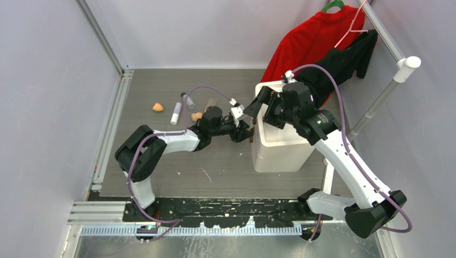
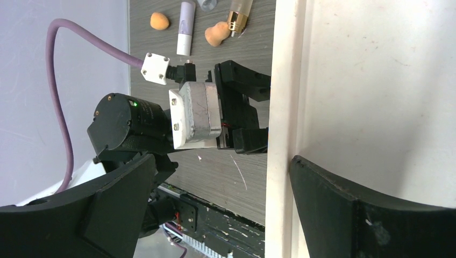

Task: Organize the makeup

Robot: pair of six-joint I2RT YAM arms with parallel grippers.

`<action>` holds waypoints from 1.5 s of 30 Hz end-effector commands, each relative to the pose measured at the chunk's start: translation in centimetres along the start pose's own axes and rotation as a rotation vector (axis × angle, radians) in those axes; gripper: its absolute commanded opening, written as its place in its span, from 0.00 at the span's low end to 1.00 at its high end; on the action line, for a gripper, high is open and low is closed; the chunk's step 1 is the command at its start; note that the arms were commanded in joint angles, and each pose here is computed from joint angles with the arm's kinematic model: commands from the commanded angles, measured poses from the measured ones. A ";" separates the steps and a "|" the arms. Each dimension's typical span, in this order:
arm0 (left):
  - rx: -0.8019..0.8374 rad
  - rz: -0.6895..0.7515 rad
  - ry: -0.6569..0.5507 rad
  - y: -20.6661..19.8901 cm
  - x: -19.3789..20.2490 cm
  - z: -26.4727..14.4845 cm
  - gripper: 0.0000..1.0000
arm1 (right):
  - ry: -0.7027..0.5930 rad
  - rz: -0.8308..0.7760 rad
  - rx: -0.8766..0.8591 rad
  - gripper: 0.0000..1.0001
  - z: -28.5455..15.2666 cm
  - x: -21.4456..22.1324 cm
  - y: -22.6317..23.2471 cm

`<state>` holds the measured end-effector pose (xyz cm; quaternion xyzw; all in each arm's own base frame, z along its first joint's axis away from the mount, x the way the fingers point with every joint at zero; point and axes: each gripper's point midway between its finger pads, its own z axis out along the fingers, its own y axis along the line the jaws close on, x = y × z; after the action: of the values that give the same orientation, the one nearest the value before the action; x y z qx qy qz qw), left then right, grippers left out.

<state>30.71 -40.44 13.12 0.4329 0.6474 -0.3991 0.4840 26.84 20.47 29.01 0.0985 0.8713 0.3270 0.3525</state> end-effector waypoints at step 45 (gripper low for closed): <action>-0.644 -0.024 -0.082 6.2 -3.3 -16.0 0.00 | -0.053 -0.030 0.026 1.00 -0.4 -1.2 -0.3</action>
<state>31.51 -26.71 17.13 0.2702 0.7300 -0.2266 0.5855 27.12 19.73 28.64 0.1055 0.8747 0.3065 0.3604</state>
